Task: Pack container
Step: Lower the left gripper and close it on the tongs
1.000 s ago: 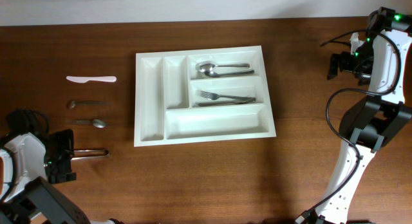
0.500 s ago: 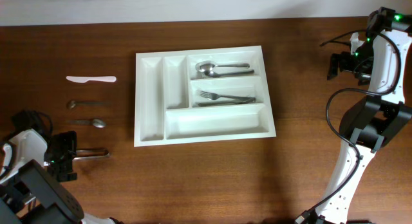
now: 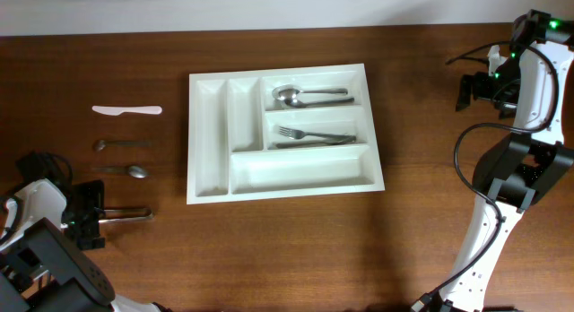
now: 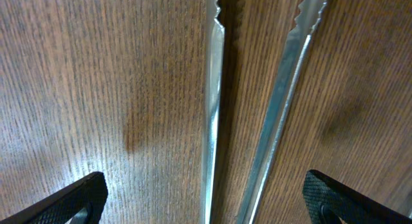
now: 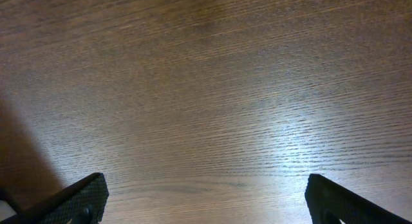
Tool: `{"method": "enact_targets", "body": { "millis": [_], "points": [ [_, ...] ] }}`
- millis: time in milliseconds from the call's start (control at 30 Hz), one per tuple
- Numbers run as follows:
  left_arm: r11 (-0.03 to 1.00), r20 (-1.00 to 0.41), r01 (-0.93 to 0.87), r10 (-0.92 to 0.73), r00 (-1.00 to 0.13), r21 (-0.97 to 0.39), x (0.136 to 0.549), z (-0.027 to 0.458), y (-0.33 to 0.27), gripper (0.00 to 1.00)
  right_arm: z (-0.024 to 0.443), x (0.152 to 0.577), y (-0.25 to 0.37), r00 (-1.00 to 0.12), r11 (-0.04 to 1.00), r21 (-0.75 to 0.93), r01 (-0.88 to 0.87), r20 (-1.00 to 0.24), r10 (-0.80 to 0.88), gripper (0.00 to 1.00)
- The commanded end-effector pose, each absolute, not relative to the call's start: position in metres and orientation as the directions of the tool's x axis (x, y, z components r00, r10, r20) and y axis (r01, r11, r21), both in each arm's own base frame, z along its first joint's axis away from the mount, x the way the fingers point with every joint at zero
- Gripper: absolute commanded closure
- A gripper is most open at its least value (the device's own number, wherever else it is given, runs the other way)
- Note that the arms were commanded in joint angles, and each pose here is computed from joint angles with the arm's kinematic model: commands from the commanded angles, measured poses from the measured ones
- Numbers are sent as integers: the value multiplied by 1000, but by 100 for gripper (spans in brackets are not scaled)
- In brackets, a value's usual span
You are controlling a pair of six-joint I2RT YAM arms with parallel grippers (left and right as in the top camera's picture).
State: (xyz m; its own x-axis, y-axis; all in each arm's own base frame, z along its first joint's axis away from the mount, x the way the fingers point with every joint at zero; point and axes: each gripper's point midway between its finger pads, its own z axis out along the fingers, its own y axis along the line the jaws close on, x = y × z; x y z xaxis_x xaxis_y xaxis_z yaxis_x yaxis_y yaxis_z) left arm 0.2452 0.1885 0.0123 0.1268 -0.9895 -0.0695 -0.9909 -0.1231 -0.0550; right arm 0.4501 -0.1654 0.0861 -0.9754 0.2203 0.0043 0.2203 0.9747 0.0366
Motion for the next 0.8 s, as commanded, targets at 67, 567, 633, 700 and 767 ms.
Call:
{"method": "enact_targets", "body": {
  "millis": [67,567,633,700,767],
  "points": [
    [-116,-77,-993,-990,118,-36,241,6,190,1,99,453,-167,-977,977,33,211,-31,212,1],
    [-117,-39,-993,-993,116,22,235,-15,185,1,99,453,-167,-977,977,33,211,-31,212,1],
    [-117,-40,-993,-992,116,20,236,-15,186,1,99,453,-167,-977,977,33,211,-31,212,1],
    [-117,-41,-993,-992,116,19,236,-15,186,1,99,453,-167,-977,977,33,211,-31,212,1],
    [-116,-41,-993,-992,115,19,236,-15,186,1,99,453,-167,-977,977,33,211,-31,212,1]
  ]
}}
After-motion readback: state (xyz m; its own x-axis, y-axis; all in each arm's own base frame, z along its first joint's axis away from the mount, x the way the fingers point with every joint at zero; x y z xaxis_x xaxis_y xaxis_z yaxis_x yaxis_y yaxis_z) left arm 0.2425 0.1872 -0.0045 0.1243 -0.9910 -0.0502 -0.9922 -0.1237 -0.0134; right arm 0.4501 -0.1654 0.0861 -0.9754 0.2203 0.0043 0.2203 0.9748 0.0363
